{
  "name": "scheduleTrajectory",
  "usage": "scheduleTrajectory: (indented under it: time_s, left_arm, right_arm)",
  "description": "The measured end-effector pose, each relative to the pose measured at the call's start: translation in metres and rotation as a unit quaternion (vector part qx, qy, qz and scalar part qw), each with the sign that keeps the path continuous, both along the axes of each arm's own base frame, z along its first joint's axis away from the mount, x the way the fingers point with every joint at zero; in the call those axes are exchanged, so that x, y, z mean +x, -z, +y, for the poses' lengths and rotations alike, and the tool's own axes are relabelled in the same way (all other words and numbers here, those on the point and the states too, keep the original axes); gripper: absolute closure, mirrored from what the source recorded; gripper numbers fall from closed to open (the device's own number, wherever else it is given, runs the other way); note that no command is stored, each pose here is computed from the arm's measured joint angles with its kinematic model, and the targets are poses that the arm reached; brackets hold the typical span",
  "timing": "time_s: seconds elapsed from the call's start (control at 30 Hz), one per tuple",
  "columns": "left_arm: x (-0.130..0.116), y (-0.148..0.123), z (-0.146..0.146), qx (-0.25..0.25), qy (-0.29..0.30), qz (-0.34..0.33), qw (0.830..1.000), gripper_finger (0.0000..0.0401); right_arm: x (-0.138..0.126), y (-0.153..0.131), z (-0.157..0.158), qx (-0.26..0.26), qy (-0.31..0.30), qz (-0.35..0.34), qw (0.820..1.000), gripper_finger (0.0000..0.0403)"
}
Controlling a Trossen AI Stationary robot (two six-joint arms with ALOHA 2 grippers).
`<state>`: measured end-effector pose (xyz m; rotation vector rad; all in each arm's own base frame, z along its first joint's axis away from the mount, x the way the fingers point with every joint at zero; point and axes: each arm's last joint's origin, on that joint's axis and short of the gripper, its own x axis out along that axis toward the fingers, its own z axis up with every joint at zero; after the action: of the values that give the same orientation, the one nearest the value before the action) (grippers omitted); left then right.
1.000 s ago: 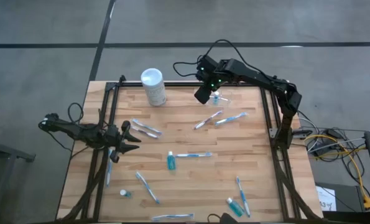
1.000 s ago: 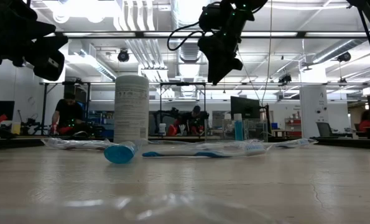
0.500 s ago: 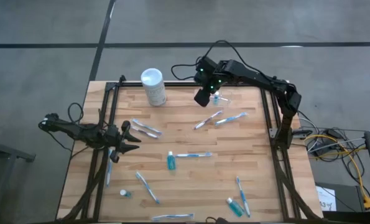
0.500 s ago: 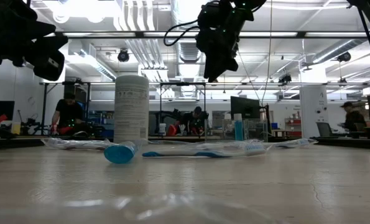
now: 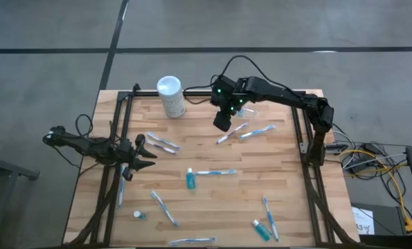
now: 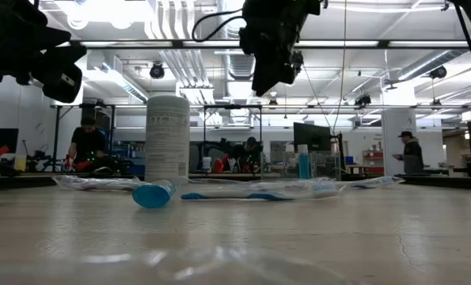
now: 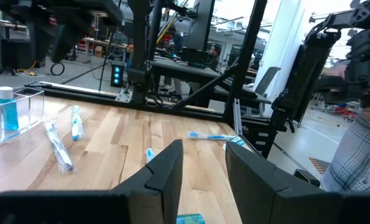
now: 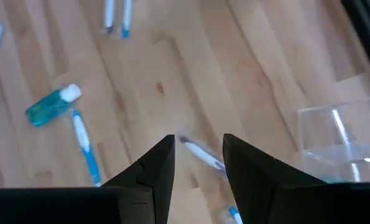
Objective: Pick & Place toothbrushing station
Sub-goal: Put the blue mouthwash into the middle of the transparent organizer
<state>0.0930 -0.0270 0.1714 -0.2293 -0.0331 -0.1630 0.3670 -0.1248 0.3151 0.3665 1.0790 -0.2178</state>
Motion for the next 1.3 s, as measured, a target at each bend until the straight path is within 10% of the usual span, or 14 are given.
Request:
scheduleTrajectory:
  time_s: [1.3]
  left_arm:
    - [0.0,0.0,0.0,0.0,0.0,0.0,1.0,0.0275]
  right_arm:
    - [-0.035,-0.033,0.12,-0.066,0.095,-0.088,0.989,0.0339]
